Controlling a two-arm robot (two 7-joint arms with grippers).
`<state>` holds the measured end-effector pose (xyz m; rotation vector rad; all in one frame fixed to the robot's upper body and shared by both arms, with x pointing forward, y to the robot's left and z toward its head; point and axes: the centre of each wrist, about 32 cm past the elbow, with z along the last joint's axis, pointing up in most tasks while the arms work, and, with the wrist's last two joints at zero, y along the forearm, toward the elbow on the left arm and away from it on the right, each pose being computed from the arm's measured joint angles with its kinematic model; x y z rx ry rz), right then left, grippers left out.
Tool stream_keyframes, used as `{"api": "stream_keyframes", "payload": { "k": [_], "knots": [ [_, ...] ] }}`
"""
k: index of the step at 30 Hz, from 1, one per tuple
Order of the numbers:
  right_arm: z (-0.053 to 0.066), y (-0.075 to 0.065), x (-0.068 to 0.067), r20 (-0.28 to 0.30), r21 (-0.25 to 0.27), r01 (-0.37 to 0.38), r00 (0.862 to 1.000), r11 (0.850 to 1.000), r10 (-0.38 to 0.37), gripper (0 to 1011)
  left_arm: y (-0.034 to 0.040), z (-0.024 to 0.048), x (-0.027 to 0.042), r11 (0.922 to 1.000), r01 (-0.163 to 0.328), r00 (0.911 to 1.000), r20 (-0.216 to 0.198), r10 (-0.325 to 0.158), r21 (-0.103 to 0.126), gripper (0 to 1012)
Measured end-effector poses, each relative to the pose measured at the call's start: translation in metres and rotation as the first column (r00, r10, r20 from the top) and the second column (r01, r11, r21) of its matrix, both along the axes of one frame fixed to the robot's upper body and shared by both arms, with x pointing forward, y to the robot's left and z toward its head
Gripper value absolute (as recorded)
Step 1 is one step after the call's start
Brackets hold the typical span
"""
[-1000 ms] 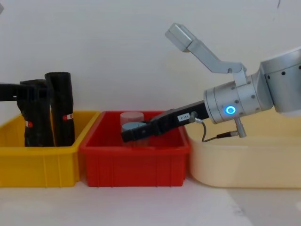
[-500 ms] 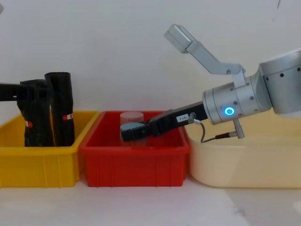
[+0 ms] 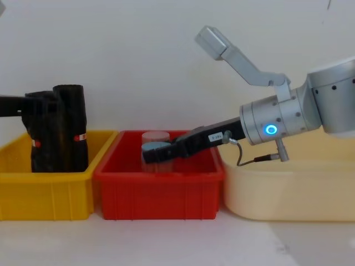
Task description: Pick up the garbage bag with the one hand and transfer it to the other hand.
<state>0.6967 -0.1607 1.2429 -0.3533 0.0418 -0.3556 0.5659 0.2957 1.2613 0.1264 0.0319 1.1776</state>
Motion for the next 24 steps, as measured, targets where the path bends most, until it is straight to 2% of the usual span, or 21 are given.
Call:
{"api": "stream_keyframes", "payload": {
  "k": [5,7,9,11,13,14,15,16,18,20,22,23,24],
  "knots": [
    [0.003,-0.003,-0.004,0.025,0.029,0.006,1.0,1.0,-0.007,658,-0.0037,0.0056,0.0008,0.9999,-0.004,0.9993,0.036,0.004,-0.012,363],
    [0.004,-0.004,-0.006,0.036,0.041,0.009,0.999,0.999,-0.01,658,-0.0068,0.0132,0.0007,0.9997,0.0,0.9977,0.067,0.002,-0.022,363],
    [0.007,-0.007,-0.008,0.055,0.063,0.016,0.998,0.998,-0.02,658,-0.0076,0.0155,0.0007,0.9997,0.001,0.9971,0.076,0.001,-0.025,363],
    [0.013,-0.013,-0.013,0.087,0.097,0.029,0.996,0.995,-0.038,658,-0.0099,0.0234,0.0005,0.9994,0.007,0.9948,0.102,-0.004,-0.033,363],
    [0.013,-0.016,-0.015,0.092,0.103,0.036,0.995,0.994,-0.045,658,-0.012,0.0317,0.0005,0.999,0.014,0.9918,0.127,-0.009,-0.042,363],
    [0.016,-0.016,-0.016,0.102,0.114,0.035,0.994,0.993,-0.047,658,-0.0125,0.0345,0.0005,0.9988,0.017,0.9908,0.135,-0.011,-0.045,363],
    [0.021,-0.022,-0.021,0.13,0.143,0.051,0.989,0.988,-0.069,658,-0.0131,0.0387,0.0007,0.9986,0.02,0.9891,0.147,-0.013,-0.049,363],
    [0.021,-0.022,-0.021,0.13,0.143,0.051,0.989,0.988,-0.069,658,-0.0135,0.0406,0.0007,0.9984,0.023,0.9883,0.152,-0.015,-0.052,363],
    [0.025,-0.026,-0.026,0.149,0.167,0.065,0.985,0.984,-0.09,658,-0.0154,0.0528,0.0019,0.9973,0.037,0.9826,0.184,-0.025,-0.063,363],
    [0.028,-0.031,-0.03,0.164,0.185,0.082,0.98,0.979,-0.113,658,-0.0165,0.0592,0.003,0.9967,0.045,0.9791,0.201,-0.031,-0.068,360],
    [0.033,-0.039,-0.038,0.19,0.218,0.111,0.97,0.97,-0.154,658,-0.0181,0.0664,0.0048,0.9957,0.057,0.9749,0.219,-0.039,-0.073,363],
    [0.033,-0.039,-0.038,0.19,0.218,0.111,0.97,0.97,-0.154,658,-0.0181,0.0664,0.0048,0.9957,0.057,0.9749,0.219,-0.039,-0.073,363],
    [0.036,-0.043,-0.042,0.201,0.23,0.124,0.964,0.965,-0.172,658,-0.0199,0.0713,0.0063,0.9947,0.068,0.9713,0.233,-0.048,-0.077,363]
  ]
}}
